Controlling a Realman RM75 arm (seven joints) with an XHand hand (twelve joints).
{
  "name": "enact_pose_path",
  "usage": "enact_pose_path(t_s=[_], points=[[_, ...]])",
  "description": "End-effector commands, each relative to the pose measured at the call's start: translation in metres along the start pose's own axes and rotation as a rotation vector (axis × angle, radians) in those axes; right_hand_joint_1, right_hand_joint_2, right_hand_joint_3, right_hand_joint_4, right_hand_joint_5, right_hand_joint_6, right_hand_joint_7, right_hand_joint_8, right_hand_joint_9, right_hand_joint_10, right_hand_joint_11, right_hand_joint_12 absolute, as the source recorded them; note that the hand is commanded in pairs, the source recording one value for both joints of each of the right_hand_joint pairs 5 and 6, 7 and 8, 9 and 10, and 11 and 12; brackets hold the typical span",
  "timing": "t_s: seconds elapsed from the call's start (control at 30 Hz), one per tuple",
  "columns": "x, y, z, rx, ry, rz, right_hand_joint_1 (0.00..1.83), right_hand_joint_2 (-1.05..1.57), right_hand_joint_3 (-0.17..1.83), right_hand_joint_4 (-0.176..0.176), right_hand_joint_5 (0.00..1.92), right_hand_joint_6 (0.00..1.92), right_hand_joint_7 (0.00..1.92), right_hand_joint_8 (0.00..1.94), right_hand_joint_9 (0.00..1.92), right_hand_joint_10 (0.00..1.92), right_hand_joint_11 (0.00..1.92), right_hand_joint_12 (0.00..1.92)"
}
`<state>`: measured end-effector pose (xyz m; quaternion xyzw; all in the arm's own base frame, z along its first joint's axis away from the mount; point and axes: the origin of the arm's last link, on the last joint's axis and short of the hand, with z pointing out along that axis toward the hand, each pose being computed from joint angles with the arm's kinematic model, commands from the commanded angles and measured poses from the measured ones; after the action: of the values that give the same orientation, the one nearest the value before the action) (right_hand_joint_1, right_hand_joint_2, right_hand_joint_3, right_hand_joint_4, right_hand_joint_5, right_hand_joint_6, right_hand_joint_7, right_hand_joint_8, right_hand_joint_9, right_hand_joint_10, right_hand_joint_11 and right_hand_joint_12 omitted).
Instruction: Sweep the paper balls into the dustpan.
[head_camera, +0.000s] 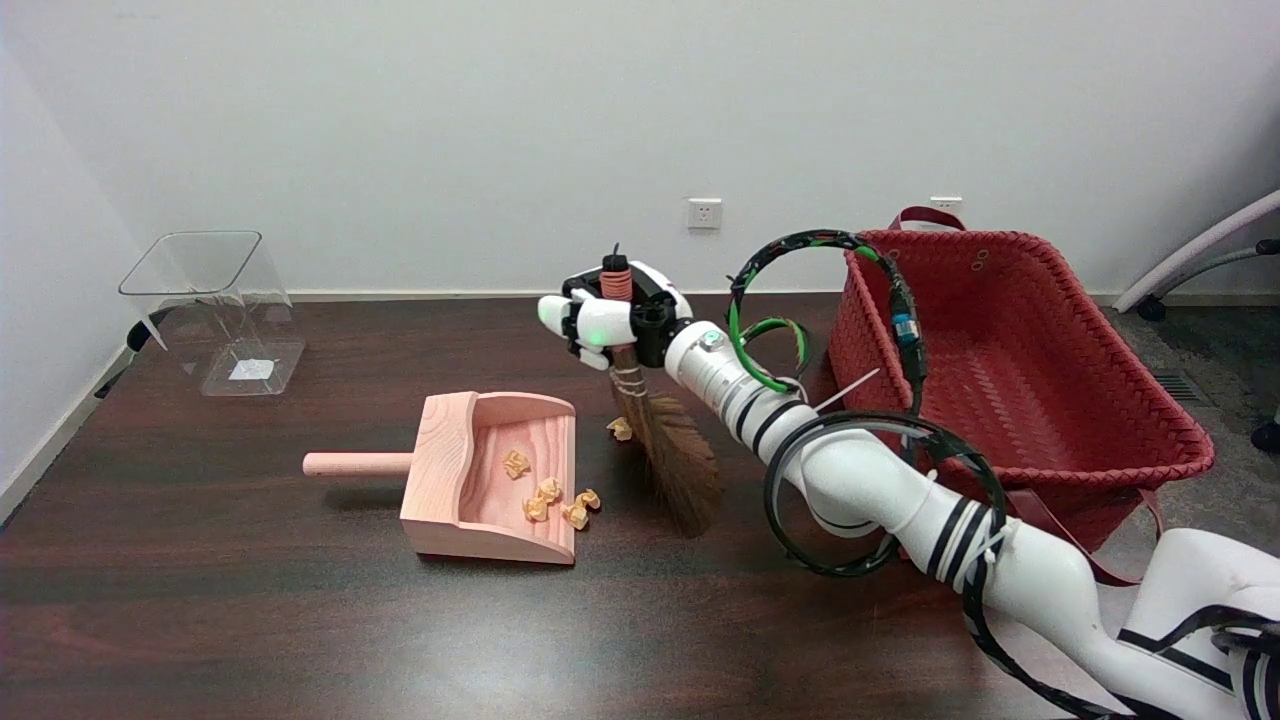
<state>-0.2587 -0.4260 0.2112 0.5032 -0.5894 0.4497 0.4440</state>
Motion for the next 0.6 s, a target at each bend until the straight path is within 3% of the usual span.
enact_pose_path(t_s=[0.03, 0.6], points=[[-0.043, -0.011, -0.010, 0.003, -0.125, 0.161, 1.38, 0.85, 0.87, 0.000, 1.92, 1.92, 1.92, 1.92, 1.92, 1.92, 1.92, 1.92], [-0.072, -0.031, -0.007, 0.056, -0.185, 0.195, 1.37, 0.87, 0.91, 0.000, 1.92, 1.92, 1.92, 1.92, 1.92, 1.92, 1.92, 1.92]])
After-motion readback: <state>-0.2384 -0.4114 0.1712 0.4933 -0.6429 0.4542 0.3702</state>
